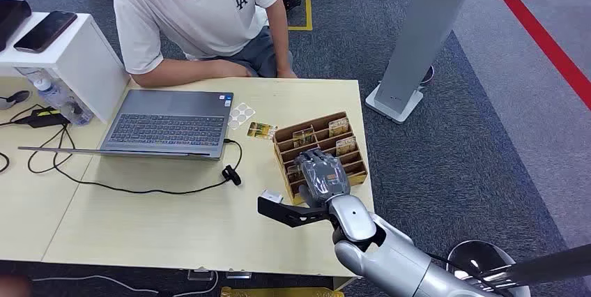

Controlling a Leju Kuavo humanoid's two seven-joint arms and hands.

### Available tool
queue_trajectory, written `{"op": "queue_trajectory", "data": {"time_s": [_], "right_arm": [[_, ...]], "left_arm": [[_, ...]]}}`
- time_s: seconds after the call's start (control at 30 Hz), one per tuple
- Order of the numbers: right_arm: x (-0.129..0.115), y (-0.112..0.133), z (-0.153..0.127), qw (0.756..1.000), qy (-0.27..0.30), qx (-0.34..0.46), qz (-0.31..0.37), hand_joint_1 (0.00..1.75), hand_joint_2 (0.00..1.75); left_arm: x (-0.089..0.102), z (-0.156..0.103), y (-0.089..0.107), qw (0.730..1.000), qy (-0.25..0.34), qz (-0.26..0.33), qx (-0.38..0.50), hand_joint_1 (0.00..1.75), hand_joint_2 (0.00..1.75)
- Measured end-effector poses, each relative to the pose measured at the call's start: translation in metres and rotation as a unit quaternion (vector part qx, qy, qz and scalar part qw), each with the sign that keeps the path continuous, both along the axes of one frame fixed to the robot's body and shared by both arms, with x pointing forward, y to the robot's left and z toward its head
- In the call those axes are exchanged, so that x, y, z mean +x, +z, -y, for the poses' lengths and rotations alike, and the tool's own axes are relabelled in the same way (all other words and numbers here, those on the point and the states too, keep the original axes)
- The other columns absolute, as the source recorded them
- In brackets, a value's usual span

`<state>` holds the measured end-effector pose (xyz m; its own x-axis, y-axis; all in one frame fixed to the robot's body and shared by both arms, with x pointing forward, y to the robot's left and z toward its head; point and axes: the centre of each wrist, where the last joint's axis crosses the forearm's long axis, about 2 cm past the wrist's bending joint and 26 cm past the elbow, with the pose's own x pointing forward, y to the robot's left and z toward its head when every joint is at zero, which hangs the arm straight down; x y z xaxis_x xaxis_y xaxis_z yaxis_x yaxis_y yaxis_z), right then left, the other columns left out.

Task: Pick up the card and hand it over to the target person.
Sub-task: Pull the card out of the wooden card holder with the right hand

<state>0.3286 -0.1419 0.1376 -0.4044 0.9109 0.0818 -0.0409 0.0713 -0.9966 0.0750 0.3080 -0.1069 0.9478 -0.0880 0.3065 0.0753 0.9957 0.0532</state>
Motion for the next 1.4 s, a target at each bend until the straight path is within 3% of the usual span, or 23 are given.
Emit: {"op": "queue_trajectory", "data": {"time_s": [0.33, 0.43, 0.57, 0.6, 1.4], "right_arm": [[0.0005, -0.0008, 0.0012, 1.0, -0.002, 0.002, 0.0, 0.7, 1.75], [0.0009, -0.0002, 0.0009, 1.0, -0.001, 0.002, 0.001, 0.78, 1.75], [0.0014, 0.0011, 0.0007, 1.0, -0.001, 0.003, 0.003, 1.32, 1.75], [0.0014, 0.0012, 0.0007, 1.0, -0.001, 0.003, 0.003, 1.39, 1.75], [0.0023, 0.0089, 0.0, 1.0, 0.005, 0.009, 0.011, 1.48, 1.75]], "left_arm": [[0.0022, 0.0004, 0.0004, 1.0, 0.0, 0.002, 0.0, 0.0, 0.0], [0.0028, 0.0004, 0.0005, 1.0, -0.002, 0.002, 0.0, 0.0, 0.0], [0.0032, 0.0002, 0.0006, 1.0, -0.002, 0.002, 0.0, 0.0, 0.0], [0.0032, 0.0002, 0.0006, 1.0, -0.002, 0.002, 0.0, 0.0, 0.0], [0.0012, -0.0026, 0.0003, 1.0, 0.0, 0.007, -0.007, 0.0, 0.0]]}}
